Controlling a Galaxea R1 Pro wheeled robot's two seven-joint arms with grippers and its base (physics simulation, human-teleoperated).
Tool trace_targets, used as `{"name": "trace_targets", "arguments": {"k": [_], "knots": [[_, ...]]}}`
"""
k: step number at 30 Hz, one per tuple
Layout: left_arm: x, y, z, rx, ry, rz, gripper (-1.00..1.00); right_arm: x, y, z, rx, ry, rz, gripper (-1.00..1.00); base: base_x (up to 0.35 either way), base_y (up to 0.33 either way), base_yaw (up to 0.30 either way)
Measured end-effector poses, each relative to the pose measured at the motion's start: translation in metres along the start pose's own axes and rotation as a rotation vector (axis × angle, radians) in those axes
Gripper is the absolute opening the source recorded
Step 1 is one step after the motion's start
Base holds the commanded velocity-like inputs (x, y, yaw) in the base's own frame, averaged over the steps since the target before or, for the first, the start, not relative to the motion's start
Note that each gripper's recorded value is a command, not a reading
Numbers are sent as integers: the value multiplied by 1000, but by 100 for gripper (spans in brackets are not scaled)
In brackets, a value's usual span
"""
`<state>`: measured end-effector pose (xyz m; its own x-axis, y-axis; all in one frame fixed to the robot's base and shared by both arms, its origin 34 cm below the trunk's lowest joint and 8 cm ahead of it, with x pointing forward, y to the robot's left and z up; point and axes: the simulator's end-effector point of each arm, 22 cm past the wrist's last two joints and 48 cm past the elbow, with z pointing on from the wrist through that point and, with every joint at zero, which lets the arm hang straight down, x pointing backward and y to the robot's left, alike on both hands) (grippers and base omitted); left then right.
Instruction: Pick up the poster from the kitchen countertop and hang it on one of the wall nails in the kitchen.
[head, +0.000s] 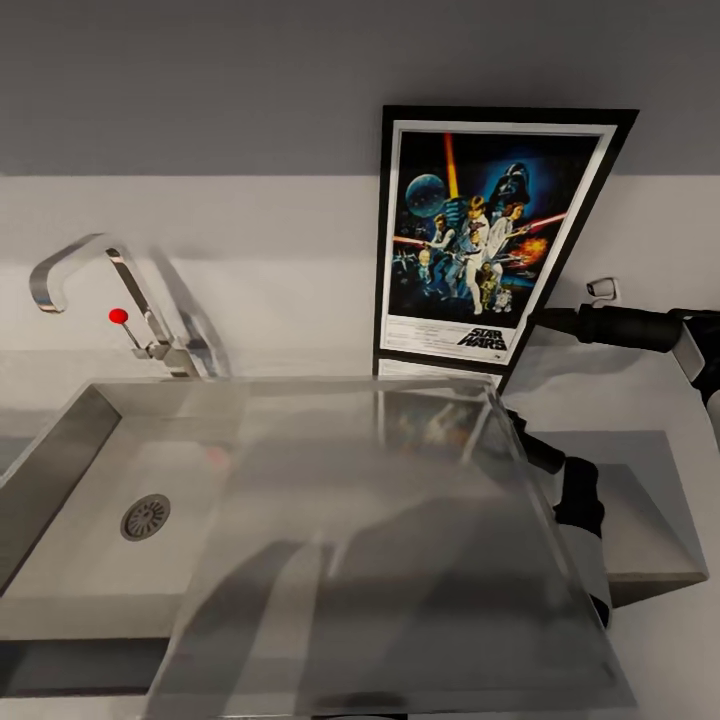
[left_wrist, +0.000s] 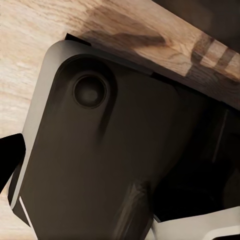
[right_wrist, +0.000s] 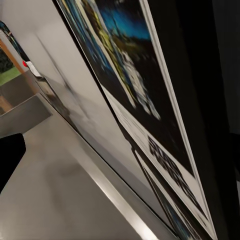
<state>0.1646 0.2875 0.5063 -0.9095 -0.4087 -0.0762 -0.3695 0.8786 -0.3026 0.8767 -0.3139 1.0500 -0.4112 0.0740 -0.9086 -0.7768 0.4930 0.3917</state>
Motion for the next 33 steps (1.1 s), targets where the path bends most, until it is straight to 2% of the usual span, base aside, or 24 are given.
{"name": "trace_targets", "arguments": {"k": [23,24,33], "knots": [[0,0,0,0,1,0,100,-1,0,0,-1,-1,-1,100,0,0,2],[0,0,0,0,1,1,100,-1,0,0,-1,-1,-1,-100,0,0,0],[0,0,0,0,1,0,100,-1,1,1,-3,-2,-4,-100,0,0,0]]}}
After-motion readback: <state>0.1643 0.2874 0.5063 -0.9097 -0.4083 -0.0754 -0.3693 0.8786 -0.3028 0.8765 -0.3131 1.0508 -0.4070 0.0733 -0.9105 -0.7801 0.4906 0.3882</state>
